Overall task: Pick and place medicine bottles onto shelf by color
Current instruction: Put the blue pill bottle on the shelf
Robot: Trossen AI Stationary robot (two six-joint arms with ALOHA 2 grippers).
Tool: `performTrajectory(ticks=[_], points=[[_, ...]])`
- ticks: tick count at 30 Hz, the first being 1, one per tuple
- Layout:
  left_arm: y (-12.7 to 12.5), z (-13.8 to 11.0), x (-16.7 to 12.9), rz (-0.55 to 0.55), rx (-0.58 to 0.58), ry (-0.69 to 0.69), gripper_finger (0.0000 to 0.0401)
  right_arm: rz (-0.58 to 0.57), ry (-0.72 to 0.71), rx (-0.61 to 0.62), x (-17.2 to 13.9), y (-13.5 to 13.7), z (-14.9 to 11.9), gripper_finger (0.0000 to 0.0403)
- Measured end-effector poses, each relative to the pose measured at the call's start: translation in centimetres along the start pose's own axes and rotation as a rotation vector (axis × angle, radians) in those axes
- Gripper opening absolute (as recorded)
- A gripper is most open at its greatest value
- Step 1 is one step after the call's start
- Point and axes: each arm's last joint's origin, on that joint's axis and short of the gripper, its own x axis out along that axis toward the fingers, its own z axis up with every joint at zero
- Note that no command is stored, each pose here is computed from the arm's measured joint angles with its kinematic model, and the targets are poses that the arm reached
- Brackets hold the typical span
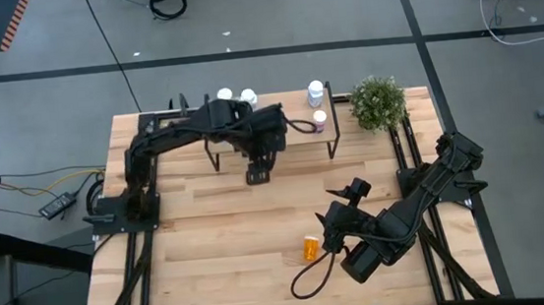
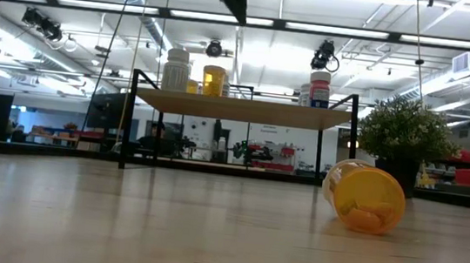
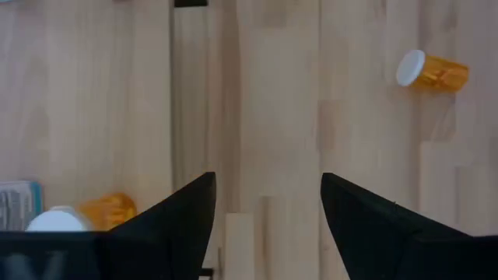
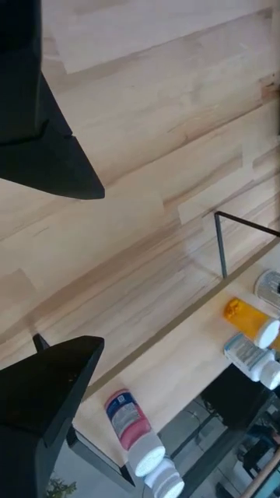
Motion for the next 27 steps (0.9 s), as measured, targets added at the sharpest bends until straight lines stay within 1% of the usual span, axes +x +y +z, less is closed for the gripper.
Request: performTrajectory(ticks=[3, 6, 9, 13, 17, 19, 20, 21, 22, 23, 25, 27], points=[[-1.0, 0.1, -0.1, -0.009, 0.014, -0.001, 0.0229, 0.004, 0.008, 0.005, 0.0, 0.0, 0.0, 0.0312], [-1.5, -0.1, -0.8, -0.016, 0.000, -0.014, 0.0220, 0.011, 0.016, 0.007, -0.1, 0.0, -0.1, 0.0312], [-1.8, -0.5, -2.1, -0.014, -0.029, -0.045, 0.0213, 0.021, 0.014, 0.004, -0.4, 0.2, -0.3, 0.0312], [-2.9, -0.5, -3.5, -0.013, -0.033, -0.108, 0.0204, 0.042, 0.006, 0.010, -1.2, 0.4, -0.7, 0.0312], [-4.5, -0.4, -4.0, 0.041, -0.032, -0.136, 0.0197, 0.060, -0.001, 0.010, -1.8, 0.7, -1.1, 0.0312], [-5.5, -0.2, -3.4, 0.058, -0.021, -0.162, 0.0194, 0.065, -0.003, 0.016, -2.0, 0.7, -1.2, 0.0312], [-6.1, -0.5, -3.1, 0.057, -0.013, -0.168, 0.0193, 0.067, -0.004, 0.017, -2.1, 0.7, -1.2, 0.0312], [-6.7, -0.9, -2.2, 0.052, -0.001, -0.158, 0.0192, 0.067, -0.004, 0.019, -2.1, 0.7, -1.3, 0.0312], [-7.1, -1.3, -1.5, 0.048, 0.005, -0.177, 0.0192, 0.067, -0.005, 0.020, -2.2, 0.7, -1.3, 0.0312], [-7.5, -1.9, -0.9, 0.049, 0.008, -0.193, 0.0192, 0.068, -0.006, 0.023, -2.2, 0.7, -1.3, 0.0312], [-7.8, -3.9, 0.5, 0.064, -0.011, -0.176, 0.0192, 0.067, -0.007, 0.026, -2.3, 0.7, -1.4, 0.0312], [-7.7, -5.8, 1.0, 0.063, -0.056, -0.229, 0.0192, 0.063, -0.008, 0.029, -2.3, 0.7, -1.4, 0.0312]])
